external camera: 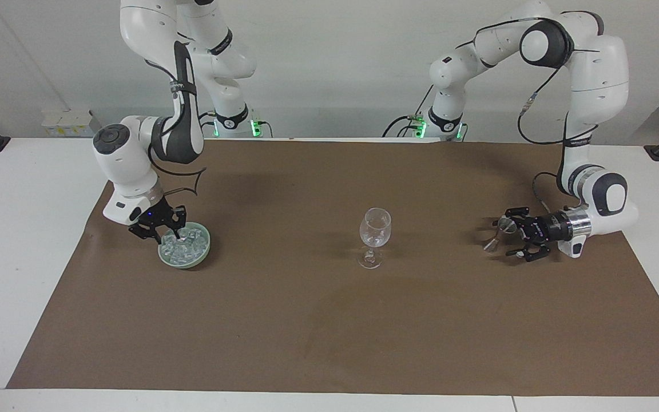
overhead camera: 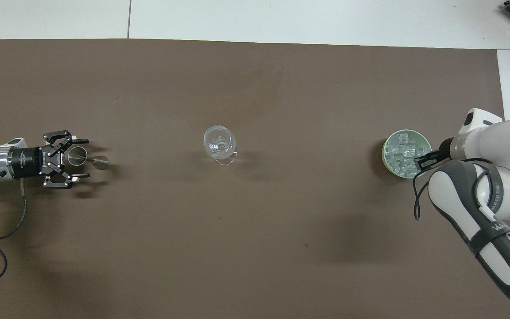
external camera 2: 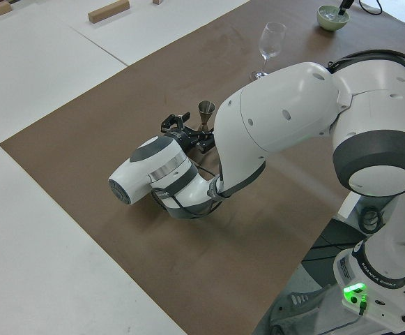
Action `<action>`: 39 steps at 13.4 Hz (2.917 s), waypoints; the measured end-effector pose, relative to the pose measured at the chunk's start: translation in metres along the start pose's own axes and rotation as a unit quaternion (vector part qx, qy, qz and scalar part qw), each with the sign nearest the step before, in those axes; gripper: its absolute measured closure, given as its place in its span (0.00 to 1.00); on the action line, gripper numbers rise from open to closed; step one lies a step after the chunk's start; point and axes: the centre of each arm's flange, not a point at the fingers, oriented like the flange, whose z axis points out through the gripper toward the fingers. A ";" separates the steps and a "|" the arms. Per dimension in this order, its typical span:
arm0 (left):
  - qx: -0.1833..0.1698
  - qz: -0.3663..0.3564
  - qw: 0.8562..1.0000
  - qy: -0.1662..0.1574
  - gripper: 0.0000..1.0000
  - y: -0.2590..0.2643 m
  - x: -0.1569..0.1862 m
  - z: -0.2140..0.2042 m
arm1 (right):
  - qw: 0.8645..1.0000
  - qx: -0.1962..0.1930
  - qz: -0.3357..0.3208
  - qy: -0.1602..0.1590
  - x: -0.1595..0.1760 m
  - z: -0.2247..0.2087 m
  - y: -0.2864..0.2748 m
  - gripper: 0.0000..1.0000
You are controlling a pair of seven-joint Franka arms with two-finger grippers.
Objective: Pour wine and add ice with both arms
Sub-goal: 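Set the cup down with the left gripper while the right gripper grips ice, then carry the ice from the tin to the wine glass with the right gripper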
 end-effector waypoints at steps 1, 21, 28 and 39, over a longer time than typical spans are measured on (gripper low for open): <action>0.003 0.002 1.000 0.006 0.00 0.002 -0.003 -0.003 | 1.000 0.000 0.000 0.000 0.000 0.000 0.000 0.52; 0.117 0.203 0.939 0.253 0.00 0.073 -0.150 -0.069 | 1.000 0.001 -0.016 0.003 0.010 -0.001 -0.015 0.52; 0.211 0.331 0.841 0.371 0.00 0.068 -0.273 -0.032 | 1.000 0.002 -0.014 0.000 0.010 0.002 -0.013 0.52; 0.331 0.472 0.661 0.481 0.00 0.020 -0.420 0.067 | 1.000 0.007 0.002 -0.010 -0.001 0.011 -0.004 0.67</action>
